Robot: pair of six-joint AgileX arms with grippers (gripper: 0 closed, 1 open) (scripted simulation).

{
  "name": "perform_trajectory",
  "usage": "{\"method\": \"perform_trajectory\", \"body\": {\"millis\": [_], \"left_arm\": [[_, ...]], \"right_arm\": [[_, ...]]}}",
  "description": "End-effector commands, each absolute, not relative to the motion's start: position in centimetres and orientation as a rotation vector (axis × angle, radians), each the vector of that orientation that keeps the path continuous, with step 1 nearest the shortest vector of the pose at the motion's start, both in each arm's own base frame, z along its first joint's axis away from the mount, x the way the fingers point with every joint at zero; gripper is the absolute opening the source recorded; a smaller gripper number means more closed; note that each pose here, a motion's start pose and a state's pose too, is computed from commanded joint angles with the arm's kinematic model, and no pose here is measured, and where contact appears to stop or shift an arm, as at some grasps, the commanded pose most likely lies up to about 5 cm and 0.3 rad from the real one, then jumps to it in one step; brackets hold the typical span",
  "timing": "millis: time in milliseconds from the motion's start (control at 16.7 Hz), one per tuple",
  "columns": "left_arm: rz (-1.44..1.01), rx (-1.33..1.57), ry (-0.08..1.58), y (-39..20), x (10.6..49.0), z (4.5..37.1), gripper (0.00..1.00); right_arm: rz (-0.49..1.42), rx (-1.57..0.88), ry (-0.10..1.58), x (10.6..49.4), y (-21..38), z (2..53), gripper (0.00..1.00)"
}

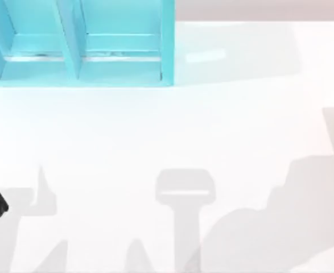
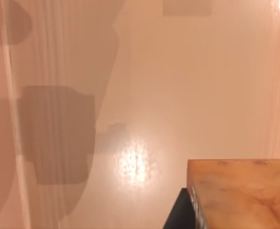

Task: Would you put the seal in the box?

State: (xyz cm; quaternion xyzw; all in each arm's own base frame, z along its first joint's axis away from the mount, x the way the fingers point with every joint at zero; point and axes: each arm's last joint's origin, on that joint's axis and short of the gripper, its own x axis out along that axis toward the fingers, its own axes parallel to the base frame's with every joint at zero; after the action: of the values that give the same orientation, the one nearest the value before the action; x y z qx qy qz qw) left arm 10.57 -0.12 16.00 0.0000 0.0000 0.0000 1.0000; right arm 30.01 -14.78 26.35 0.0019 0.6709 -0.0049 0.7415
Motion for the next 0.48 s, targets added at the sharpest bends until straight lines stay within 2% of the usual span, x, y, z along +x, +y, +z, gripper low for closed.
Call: {"method": "perform_trajectory", "body": {"millis": [180,480], "left_arm": [[0.000,0.000,0.000,-0.1,10.6,16.0,1.00],[0.000,0.000,0.000,-0.1,10.6,16.0,1.00]], "right_arm": [[-0.005,0.004,1.477,30.2,-14.6,25.8,0.00],[-0.012,0.000,1.463,30.6,-14.8,21.4,0.00]]}}
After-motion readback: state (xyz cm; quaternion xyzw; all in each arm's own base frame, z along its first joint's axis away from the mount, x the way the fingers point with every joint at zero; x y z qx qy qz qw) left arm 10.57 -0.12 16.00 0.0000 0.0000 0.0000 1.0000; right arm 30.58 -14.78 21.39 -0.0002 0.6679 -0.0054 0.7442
